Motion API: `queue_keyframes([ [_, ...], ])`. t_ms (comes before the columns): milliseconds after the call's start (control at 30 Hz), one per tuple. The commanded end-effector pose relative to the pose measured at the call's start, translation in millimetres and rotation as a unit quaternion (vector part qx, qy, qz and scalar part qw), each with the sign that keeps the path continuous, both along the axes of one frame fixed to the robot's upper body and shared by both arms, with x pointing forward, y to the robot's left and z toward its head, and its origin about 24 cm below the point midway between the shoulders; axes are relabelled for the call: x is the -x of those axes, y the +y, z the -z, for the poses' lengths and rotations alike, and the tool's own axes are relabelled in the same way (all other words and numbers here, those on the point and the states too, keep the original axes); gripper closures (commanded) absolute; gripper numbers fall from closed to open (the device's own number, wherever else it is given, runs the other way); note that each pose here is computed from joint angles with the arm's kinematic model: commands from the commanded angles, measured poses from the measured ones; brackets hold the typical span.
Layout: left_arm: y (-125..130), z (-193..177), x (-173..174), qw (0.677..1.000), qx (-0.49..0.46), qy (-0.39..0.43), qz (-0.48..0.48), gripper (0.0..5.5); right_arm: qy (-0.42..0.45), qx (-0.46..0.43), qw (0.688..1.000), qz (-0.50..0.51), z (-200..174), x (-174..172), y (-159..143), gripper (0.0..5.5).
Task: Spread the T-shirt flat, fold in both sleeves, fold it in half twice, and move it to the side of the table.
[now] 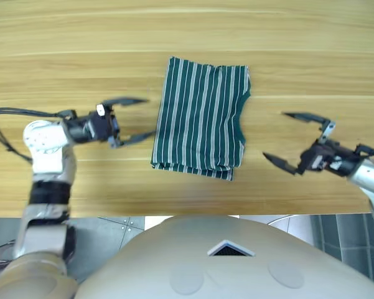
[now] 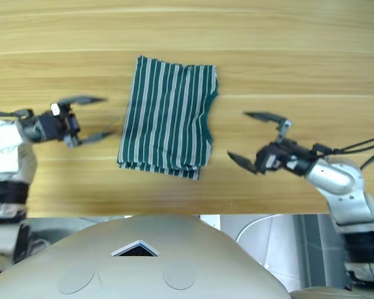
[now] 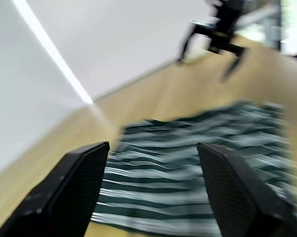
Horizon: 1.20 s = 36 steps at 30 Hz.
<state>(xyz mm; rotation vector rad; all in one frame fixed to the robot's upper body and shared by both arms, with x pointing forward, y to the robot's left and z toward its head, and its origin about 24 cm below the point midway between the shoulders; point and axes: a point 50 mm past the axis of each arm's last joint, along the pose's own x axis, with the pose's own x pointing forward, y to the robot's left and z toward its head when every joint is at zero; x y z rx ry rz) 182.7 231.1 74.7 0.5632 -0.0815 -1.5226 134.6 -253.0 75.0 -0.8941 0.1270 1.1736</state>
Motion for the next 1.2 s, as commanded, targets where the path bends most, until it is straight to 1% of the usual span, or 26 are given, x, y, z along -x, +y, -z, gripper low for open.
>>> queue_keyframes([
  [33,15,13,31,0.987,-0.134,0.062,0.068,2.19,0.051,0.011,0.997,-0.060,5,22,1,0.13],
  [167,8,21,34,0.983,-0.154,0.061,0.074,2.19,0.082,-0.001,0.993,-0.090,20,30,15,0.13],
  [300,-5,35,25,0.984,-0.170,0.017,0.053,2.19,0.084,-0.011,0.991,-0.105,32,25,32,0.13],
  [467,-14,45,21,0.982,-0.184,-0.016,0.047,2.19,0.083,-0.017,0.990,-0.114,41,20,47,0.13],
  [667,-18,55,17,0.979,-0.195,-0.036,0.049,2.19,0.075,-0.015,0.991,-0.112,47,11,56,0.13],
  [1067,-21,61,20,0.975,-0.205,-0.036,0.076,2.19,0.045,0.006,0.994,-0.098,57,-9,66,0.13],
  [1133,-22,61,20,0.974,-0.208,-0.036,0.079,2.19,0.038,0.008,0.994,-0.099,58,-14,69,0.41],
  [1200,-22,63,21,0.973,-0.212,-0.034,0.084,2.19,0.036,0.007,0.994,-0.102,58,-14,71,0.84],
])
